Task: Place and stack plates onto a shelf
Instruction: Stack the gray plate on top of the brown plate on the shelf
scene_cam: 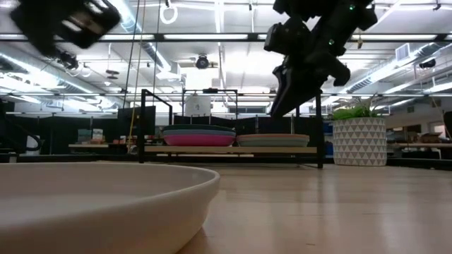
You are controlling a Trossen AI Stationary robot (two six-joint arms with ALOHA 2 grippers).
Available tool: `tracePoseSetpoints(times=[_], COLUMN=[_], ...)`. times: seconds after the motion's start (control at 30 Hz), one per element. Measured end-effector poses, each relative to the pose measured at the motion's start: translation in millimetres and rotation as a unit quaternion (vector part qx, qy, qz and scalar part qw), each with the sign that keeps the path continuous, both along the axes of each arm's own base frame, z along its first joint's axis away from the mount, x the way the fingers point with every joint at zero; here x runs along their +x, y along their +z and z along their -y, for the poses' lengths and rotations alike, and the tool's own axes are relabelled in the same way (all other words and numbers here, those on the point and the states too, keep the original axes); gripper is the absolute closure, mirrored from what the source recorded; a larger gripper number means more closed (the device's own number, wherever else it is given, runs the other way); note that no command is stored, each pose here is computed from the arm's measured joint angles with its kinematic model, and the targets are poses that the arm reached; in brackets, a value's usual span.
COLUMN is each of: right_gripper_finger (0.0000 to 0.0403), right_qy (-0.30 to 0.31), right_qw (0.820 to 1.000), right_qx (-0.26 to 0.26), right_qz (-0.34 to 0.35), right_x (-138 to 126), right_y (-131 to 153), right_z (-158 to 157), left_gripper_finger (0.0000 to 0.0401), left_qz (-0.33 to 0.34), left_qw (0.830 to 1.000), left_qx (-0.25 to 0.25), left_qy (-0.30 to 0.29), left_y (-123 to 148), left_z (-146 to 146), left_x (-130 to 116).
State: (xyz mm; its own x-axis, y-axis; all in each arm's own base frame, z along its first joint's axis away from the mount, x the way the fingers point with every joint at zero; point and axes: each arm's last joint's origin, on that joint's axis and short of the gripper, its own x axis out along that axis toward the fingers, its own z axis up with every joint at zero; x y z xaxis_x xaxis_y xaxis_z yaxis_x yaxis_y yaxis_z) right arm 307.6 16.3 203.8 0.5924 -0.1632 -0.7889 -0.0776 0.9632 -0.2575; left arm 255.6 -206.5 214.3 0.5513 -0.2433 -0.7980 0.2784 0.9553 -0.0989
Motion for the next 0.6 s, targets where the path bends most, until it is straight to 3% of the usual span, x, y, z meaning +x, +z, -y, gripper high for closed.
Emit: tracePoseSetpoints(times=[0.3,0.43,0.6], right_gripper_finger=[0.0316,0.0316,0.0316], right_qy=[0.011,0.01,0.007], right_qw=[0.994,0.986,0.98], right_qx=[-0.095,-0.137,-0.146], right_qz=[0.054,0.092,0.136], right_x=[8.9,15.7,22.0], right_y=[9.0,16.3,24.1], right_z=[-1.3,6.1,17.3], left_gripper_finger=[0.0259,0.0259,0.0259], left_qz=[-0.021,-0.019,-0.038], left_qw=[0.997,0.996,0.993], left_qx=[-0.069,-0.087,-0.095], left_qy=[0.01,0.025,0.051], left_y=[-37.2,-48.9,-59.7], left_z=[59.7,71.1,78.1], left_x=[-20.2,-21.5,-27.0])
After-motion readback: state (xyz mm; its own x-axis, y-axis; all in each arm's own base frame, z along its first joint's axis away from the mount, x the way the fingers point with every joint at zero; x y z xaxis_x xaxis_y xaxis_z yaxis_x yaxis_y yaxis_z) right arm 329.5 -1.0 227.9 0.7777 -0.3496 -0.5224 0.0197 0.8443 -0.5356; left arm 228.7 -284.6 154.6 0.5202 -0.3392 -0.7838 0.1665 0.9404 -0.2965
